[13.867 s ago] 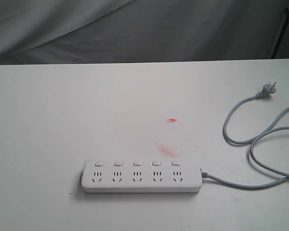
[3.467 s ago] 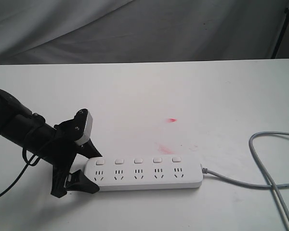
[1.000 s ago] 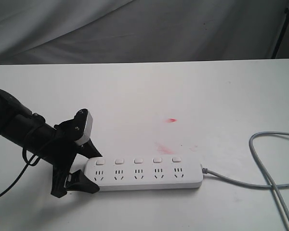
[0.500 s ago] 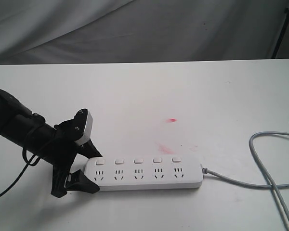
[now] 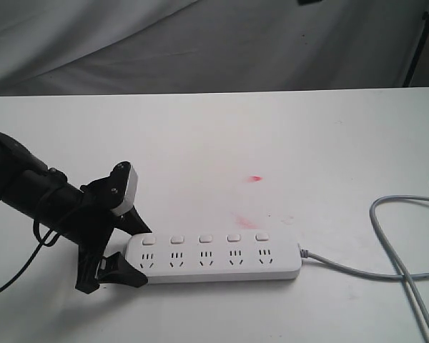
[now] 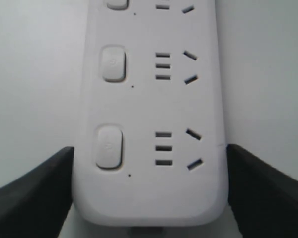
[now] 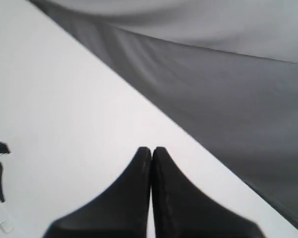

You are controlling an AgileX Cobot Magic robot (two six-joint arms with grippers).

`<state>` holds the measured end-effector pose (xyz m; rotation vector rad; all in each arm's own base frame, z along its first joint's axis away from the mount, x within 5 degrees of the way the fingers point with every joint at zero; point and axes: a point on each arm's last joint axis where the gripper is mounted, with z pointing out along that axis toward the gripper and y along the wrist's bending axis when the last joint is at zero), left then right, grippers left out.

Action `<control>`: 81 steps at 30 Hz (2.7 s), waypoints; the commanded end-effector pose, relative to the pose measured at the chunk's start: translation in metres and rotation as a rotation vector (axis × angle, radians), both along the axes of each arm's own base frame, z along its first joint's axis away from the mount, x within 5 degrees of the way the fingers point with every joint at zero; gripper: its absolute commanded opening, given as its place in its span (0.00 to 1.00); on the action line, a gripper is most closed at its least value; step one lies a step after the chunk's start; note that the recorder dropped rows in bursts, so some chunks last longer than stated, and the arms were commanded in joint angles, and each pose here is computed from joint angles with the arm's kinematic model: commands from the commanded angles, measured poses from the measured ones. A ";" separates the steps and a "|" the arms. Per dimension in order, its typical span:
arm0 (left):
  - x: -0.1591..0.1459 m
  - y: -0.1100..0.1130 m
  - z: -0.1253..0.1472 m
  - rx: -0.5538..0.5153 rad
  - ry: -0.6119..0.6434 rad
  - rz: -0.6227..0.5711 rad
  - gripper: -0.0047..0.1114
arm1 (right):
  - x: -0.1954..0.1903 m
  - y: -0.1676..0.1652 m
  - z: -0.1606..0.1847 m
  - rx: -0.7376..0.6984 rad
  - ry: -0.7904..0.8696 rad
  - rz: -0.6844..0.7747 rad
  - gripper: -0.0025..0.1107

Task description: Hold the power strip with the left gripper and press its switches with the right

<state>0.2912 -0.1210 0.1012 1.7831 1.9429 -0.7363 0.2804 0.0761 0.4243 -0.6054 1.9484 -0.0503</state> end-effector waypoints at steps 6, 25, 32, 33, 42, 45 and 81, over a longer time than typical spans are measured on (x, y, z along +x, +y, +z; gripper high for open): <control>-0.002 -0.002 0.000 -0.003 0.002 0.000 0.04 | 0.038 0.033 -0.045 -0.100 0.116 0.314 0.02; -0.002 -0.002 0.000 -0.003 0.002 0.000 0.04 | 0.063 0.068 -0.118 -0.152 0.254 0.778 0.02; -0.002 -0.002 0.000 -0.003 0.002 0.000 0.04 | 0.085 0.072 -0.157 -0.163 0.303 0.770 0.03; -0.002 -0.002 0.000 -0.003 0.002 0.000 0.04 | 0.087 0.073 -0.161 -0.152 0.308 0.763 0.08; -0.002 -0.002 0.000 -0.003 0.002 0.000 0.04 | 0.093 0.072 -0.168 -0.137 0.332 0.698 0.95; -0.002 -0.002 0.000 -0.003 0.002 0.000 0.04 | 0.093 0.072 -0.168 -0.137 0.332 0.698 0.95; -0.002 -0.002 0.000 -0.003 0.002 0.000 0.04 | 0.116 0.077 -0.244 -0.139 0.444 0.699 0.95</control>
